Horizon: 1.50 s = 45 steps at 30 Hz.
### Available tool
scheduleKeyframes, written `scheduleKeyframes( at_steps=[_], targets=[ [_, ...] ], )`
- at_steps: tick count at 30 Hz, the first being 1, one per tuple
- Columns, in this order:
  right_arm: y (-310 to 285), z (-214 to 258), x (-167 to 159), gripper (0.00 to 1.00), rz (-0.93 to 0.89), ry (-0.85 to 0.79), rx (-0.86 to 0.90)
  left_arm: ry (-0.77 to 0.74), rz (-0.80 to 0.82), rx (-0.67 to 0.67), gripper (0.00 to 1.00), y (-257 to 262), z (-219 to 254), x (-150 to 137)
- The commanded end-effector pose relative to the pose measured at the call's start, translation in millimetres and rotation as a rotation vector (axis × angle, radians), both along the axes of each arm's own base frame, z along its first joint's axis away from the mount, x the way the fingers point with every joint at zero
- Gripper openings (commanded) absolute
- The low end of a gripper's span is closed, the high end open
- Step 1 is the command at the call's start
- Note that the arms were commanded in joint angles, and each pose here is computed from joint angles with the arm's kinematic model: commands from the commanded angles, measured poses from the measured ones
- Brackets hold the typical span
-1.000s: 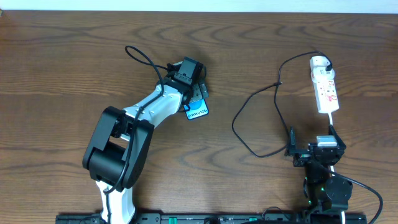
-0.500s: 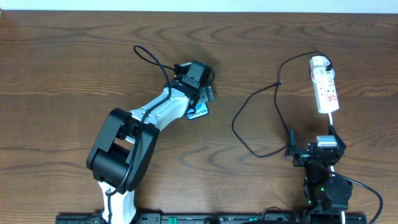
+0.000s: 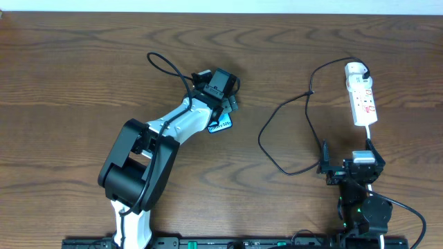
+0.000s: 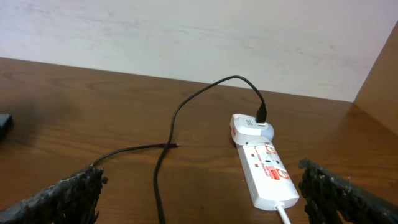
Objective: Plug charger to phone and switch on socket
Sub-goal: 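Lower the left gripper onto the phone's top edge and close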
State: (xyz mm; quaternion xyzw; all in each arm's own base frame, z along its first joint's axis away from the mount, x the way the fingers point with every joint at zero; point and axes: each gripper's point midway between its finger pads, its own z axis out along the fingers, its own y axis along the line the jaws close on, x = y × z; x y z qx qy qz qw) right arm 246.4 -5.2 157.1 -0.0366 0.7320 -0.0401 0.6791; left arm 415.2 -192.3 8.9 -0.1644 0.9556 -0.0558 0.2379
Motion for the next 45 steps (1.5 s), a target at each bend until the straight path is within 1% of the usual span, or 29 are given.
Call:
scheduleKeyframes(
  at_steps=[1, 5, 7, 11, 24, 29, 31, 33, 35, 40, 45],
  targets=[
    [-1.7, -0.6, -0.3, 0.99, -0.01, 0.0, 0.014, 0.017, 0.035, 0.008, 0.97, 2.9, -11.1, 2.7],
    [-1.7, -0.6, -0.3, 0.99, -0.01, 0.0, 0.014, 0.052, 0.077, -0.002, 0.96, 3.6, -27.4, -1.9],
    [-1.7, -0.6, -0.3, 0.99, -0.01, 0.0, 0.014, 0.089, 0.061, -0.02, 0.92, -1.1, -37.5, -7.5],
    [-1.7, -0.6, -0.3, 0.99, -0.01, 0.0, 0.014, 0.119, 0.047, -0.035, 0.84, -5.2, -41.9, -13.3],
    [-1.7, -0.6, -0.3, 0.99, -0.01, 0.0, 0.014, 0.213, 0.035, 0.0, 0.83, -0.7, -49.4, -36.5],
    [-1.7, -0.6, -0.3, 0.99, -0.01, 0.0, 0.014, 0.199, 0.013, -0.006, 0.85, -10.4, -48.3, -37.4],
    [-1.7, -0.6, -0.3, 0.99, -0.01, 0.0, 0.014, 0.197, 0.008, 0.001, 0.89, -12.0, -48.3, -38.6],
    [-1.7, -0.6, -0.3, 0.99, -0.01, 0.0, 0.014, 0.196, 0.014, 0.016, 0.9, -8.9, -48.6, -38.8],
    [-1.7, -0.6, -0.3, 0.99, -0.01, 0.0, 0.014, 0.192, 0.017, 0.022, 0.95, -7.6, -48.6, -38.0],
    [-1.7, -0.6, -0.3, 0.99, -0.01, 0.0, 0.014, 0.191, 0.026, 0.046, 0.99, -3.8, -55.8, -37.2],
    [-1.7, -0.6, -0.3, 0.99, -0.01, 0.0, 0.014, 0.232, 0.059, 0.014, 1.0, -6.6, -70.2, -42.3]
  ],
)
